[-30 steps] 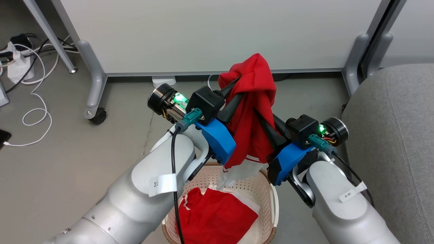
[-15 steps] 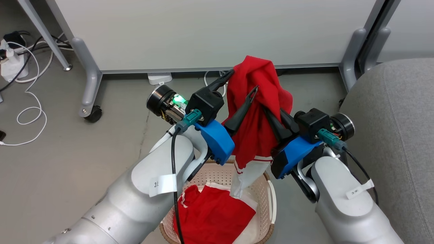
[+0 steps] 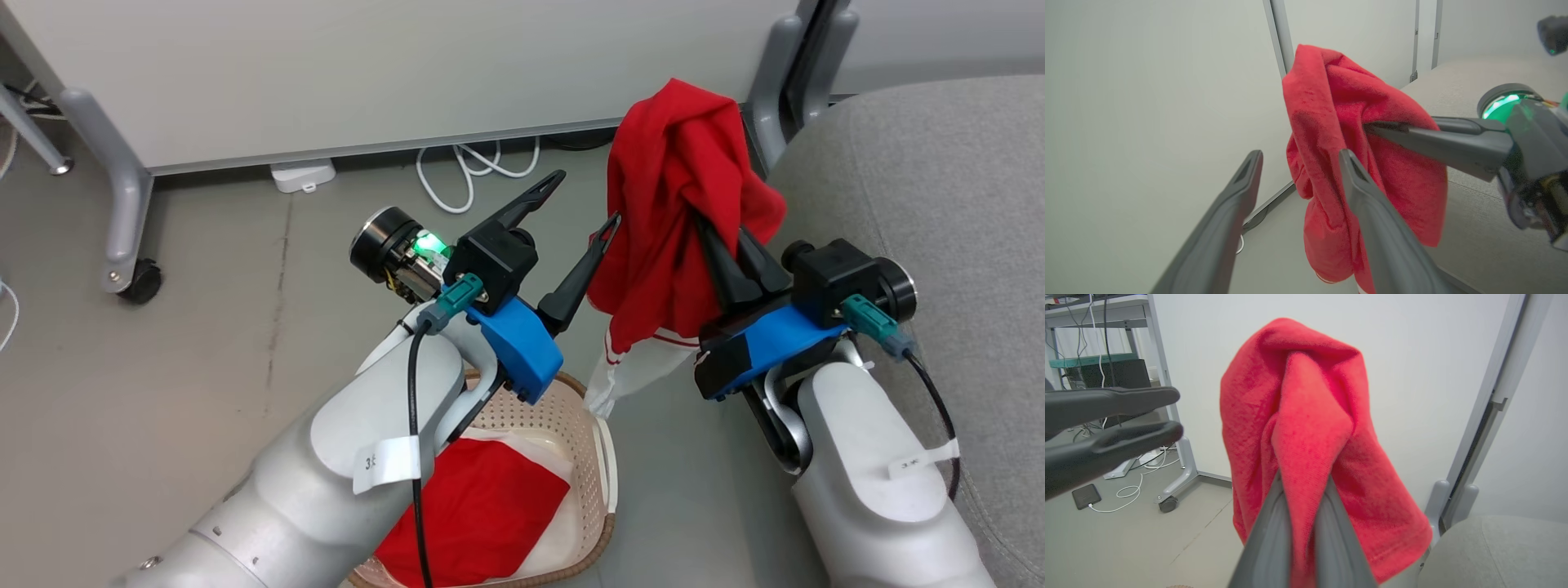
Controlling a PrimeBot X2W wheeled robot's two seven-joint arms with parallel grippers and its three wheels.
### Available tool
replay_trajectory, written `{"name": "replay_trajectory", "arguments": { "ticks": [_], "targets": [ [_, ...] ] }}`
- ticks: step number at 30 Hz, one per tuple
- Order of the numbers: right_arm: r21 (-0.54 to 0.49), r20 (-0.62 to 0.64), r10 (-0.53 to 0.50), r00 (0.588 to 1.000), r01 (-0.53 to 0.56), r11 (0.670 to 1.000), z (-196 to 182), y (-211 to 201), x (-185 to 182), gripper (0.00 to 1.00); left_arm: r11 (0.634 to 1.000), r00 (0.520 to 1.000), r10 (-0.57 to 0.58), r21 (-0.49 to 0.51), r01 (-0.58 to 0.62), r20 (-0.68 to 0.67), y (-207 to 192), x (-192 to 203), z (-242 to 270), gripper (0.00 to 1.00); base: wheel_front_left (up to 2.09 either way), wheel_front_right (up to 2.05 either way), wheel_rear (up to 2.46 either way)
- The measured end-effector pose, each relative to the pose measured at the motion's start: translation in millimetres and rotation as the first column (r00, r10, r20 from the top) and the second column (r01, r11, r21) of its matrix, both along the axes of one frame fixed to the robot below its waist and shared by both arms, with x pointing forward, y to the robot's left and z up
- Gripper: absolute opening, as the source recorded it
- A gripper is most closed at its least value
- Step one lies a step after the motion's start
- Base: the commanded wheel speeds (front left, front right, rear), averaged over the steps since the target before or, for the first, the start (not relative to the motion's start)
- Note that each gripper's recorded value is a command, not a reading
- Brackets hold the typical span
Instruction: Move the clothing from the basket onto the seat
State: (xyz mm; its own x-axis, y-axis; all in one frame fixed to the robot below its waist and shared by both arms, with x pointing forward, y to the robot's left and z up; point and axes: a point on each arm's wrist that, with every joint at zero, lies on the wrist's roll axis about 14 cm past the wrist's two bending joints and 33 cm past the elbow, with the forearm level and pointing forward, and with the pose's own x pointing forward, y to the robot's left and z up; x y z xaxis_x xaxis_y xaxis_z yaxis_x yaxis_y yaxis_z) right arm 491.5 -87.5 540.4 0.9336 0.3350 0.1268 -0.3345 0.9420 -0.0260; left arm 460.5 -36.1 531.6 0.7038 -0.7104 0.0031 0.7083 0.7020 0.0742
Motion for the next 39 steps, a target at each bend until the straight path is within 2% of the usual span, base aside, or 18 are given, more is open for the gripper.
{"name": "replay_trajectory", "arguments": {
  "ticks": [7,13,23,33,39],
  "targets": [
    [0.003,0.029,-0.138,0.99,0.138,0.99,5.9,-52.4,-2.9,0.0,0.995,0.995,-0.098,-0.01,0.098,-0.006,-33.7,-5.2,-7.4,1.0,0.0,0.0,0.0],
    [-0.008,0.053,-0.26,0.964,0.261,0.965,10.8,-100.2,-13.4,0.0,0.981,0.981,-0.193,-0.021,0.193,-0.012,-65.6,-15.4,-14.3,1.0,0.0,0.0,0.0],
    [-0.028,0.039,-0.474,0.879,0.475,0.879,1.3,-183.6,-63.9,0.0,0.945,0.945,-0.326,-0.044,0.325,-0.017,-110.9,-38.5,-19.0,1.0,0.0,0.0,0.0],
    [-0.065,0.001,-0.584,0.812,0.583,0.81,-14.8,-223.1,-110.9,0.0,0.904,0.904,-0.426,-0.059,0.424,-0.035,-140.9,-65.6,-25.1,1.0,0.0,0.0,0.0],
    [-0.061,0.002,-0.597,0.802,0.596,0.801,-14.7,-225.7,-114.8,0.0,0.898,0.898,-0.439,-0.061,0.436,-0.039,-145.1,-68.1,-27.8,1.0,0.0,0.0,0.0]
  ]
}}
